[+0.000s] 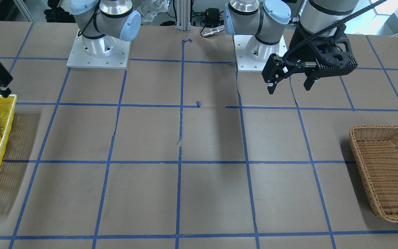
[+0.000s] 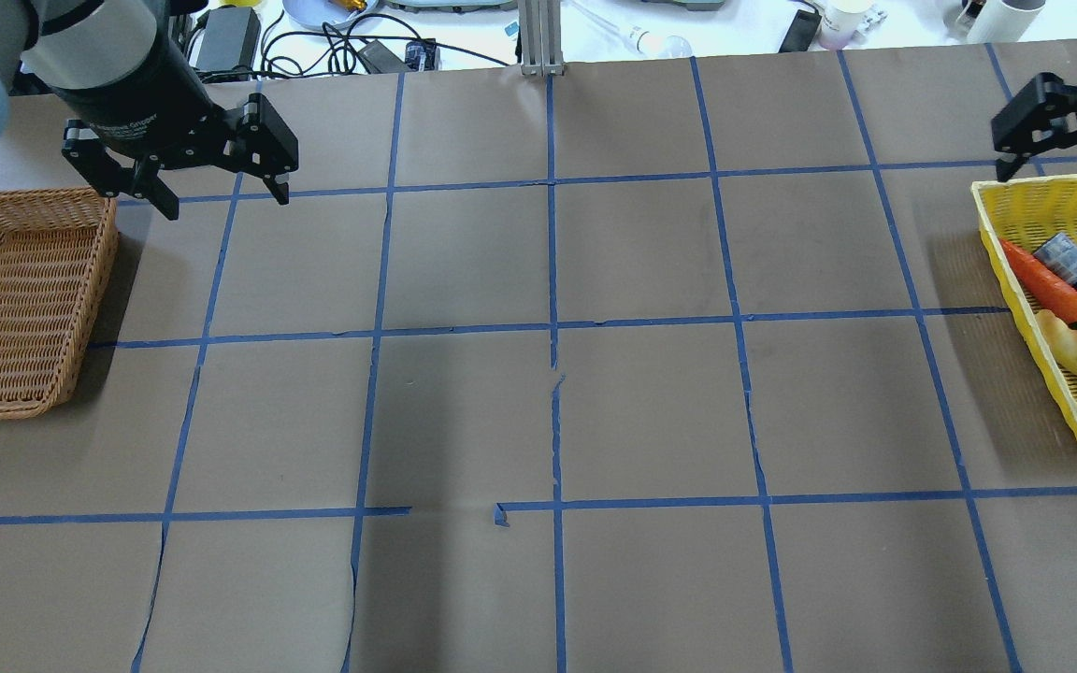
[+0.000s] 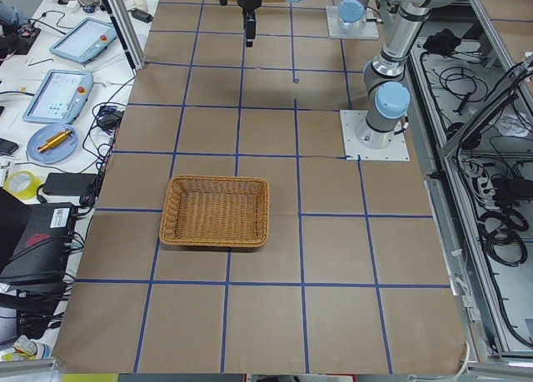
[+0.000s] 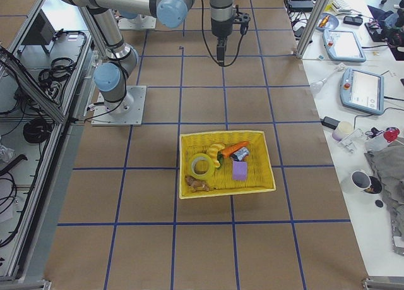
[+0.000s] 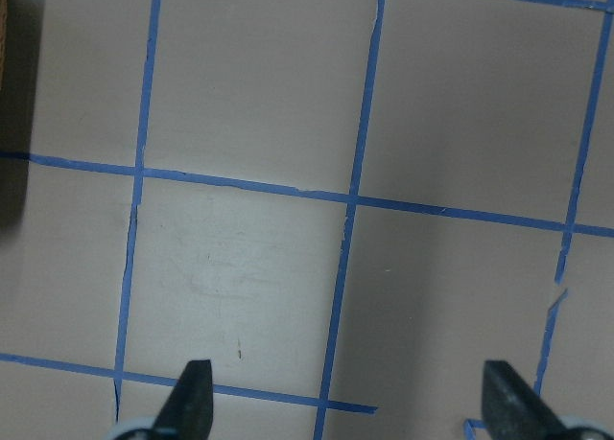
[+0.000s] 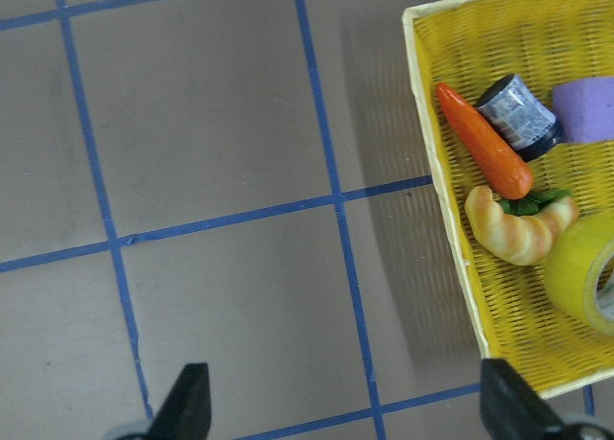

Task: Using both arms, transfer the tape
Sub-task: 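Reach the right gripper into the yellow basket and grasp the yellow tape roll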

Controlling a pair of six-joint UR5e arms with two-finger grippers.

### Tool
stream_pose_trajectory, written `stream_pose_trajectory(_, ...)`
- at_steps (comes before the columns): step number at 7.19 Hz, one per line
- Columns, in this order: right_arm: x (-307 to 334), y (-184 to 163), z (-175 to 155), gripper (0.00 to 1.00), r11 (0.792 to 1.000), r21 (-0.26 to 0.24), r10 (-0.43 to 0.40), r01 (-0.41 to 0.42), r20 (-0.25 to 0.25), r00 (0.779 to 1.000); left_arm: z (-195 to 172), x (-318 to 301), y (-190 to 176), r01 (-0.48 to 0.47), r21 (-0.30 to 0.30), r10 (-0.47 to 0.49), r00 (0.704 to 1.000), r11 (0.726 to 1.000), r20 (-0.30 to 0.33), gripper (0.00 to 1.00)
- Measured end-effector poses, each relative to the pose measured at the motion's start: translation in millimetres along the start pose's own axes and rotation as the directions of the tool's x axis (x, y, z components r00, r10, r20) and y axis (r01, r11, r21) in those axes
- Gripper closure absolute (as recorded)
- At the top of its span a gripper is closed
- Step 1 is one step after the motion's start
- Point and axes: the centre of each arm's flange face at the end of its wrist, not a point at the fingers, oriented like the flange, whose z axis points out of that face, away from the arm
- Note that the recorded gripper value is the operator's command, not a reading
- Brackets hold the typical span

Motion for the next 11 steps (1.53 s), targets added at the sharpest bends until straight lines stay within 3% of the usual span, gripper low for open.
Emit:
stream_pose_trajectory(3,148,-25,89,0.0,0.994,-0.086,0.066,-0.064,0.024,0.998,1,1,-1,0.0,-0.001,0.0,1.0,1.0,-0.002,0.0)
stream_pose_trajectory(8,223,9,217,0.01,0.978,-0.111,0.181,-0.178,0.022,0.983,0,1,-1,0.0,0.003,0.0,1.0,1.0,-0.003,0.0)
stream_pose_trajectory(11,247,16,260,0.21,0.964,-0.145,0.233,-0.225,0.04,0.972,-1,1,-1,0.0,0.005,0.0,1.0,1.0,-0.003,0.0)
